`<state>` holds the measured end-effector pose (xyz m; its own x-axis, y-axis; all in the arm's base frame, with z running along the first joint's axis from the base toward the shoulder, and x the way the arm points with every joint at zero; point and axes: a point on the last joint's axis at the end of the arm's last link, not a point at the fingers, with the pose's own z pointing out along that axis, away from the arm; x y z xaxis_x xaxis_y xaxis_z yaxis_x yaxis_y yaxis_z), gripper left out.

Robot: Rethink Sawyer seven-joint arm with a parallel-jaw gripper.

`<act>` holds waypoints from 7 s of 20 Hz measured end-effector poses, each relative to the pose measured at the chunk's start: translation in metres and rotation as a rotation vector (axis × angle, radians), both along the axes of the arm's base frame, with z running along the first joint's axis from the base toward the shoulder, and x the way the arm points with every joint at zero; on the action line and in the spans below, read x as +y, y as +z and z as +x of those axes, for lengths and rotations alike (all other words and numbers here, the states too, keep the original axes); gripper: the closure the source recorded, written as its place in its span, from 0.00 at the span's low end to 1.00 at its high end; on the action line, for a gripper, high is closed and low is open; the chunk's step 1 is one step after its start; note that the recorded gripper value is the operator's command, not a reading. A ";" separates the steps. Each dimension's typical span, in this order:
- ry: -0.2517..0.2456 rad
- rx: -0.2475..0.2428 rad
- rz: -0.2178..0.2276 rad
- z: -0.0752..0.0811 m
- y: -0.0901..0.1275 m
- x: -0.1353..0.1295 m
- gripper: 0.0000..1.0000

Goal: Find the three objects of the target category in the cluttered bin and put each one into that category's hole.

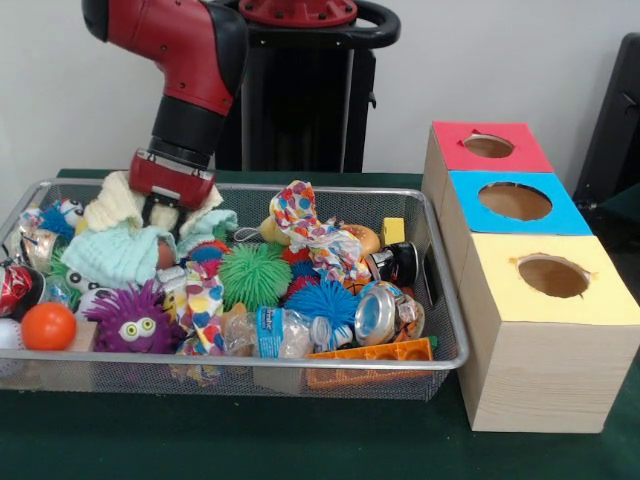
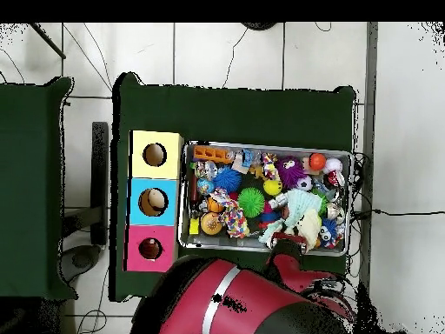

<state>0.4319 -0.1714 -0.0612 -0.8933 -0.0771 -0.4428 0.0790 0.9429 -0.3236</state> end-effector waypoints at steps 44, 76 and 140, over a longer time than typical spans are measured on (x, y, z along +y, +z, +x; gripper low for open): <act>-0.491 0.323 0.610 0.002 0.095 0.063 1.00; -0.314 0.264 0.455 0.018 0.134 0.148 1.00; -0.390 0.213 0.616 0.144 0.175 0.204 1.00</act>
<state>0.5754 0.0325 0.1133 -0.8763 0.4669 -0.1185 0.4382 0.8748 0.2064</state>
